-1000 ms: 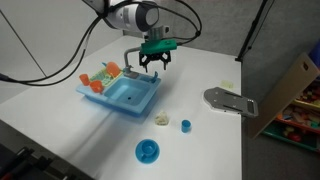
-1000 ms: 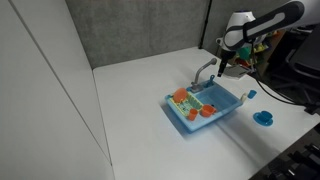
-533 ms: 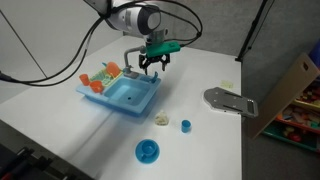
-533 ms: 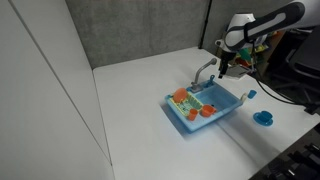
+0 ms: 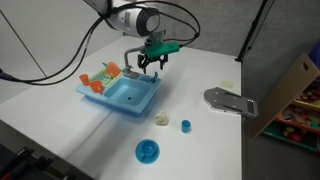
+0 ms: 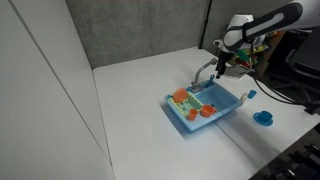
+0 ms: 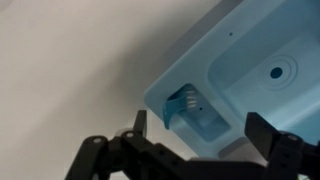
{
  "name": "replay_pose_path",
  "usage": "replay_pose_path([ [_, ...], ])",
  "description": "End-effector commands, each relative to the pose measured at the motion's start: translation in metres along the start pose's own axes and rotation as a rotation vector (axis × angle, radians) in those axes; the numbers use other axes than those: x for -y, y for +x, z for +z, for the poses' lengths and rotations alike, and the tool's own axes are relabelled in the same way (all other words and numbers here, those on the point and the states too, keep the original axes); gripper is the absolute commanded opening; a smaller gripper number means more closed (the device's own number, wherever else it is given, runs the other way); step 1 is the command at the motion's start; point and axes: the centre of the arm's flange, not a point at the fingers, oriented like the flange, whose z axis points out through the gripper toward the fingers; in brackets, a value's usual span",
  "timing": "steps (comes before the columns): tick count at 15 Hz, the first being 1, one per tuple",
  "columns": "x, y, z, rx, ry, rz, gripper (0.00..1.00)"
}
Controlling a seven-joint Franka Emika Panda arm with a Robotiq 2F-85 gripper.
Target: Pick up the blue brush and put it in the blue mug
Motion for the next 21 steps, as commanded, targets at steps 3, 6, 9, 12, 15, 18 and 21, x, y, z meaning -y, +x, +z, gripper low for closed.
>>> replay_pose_path([
  [3, -0.016, 0.015, 0.006, -0.043, -0.028, -0.017, 1.0],
  [6, -0.02, 0.02, 0.011, -0.045, -0.029, -0.016, 1.0],
  [9, -0.025, 0.021, 0.015, -0.04, -0.032, -0.009, 1.0],
  [12, -0.03, 0.022, 0.02, -0.037, -0.035, -0.004, 1.0],
  [15, -0.032, 0.023, 0.025, -0.035, -0.037, -0.002, 1.0],
  [18, -0.032, 0.024, 0.031, -0.025, -0.04, -0.002, 0.73],
  [21, -0.03, 0.025, 0.035, -0.018, -0.044, -0.002, 0.47],
])
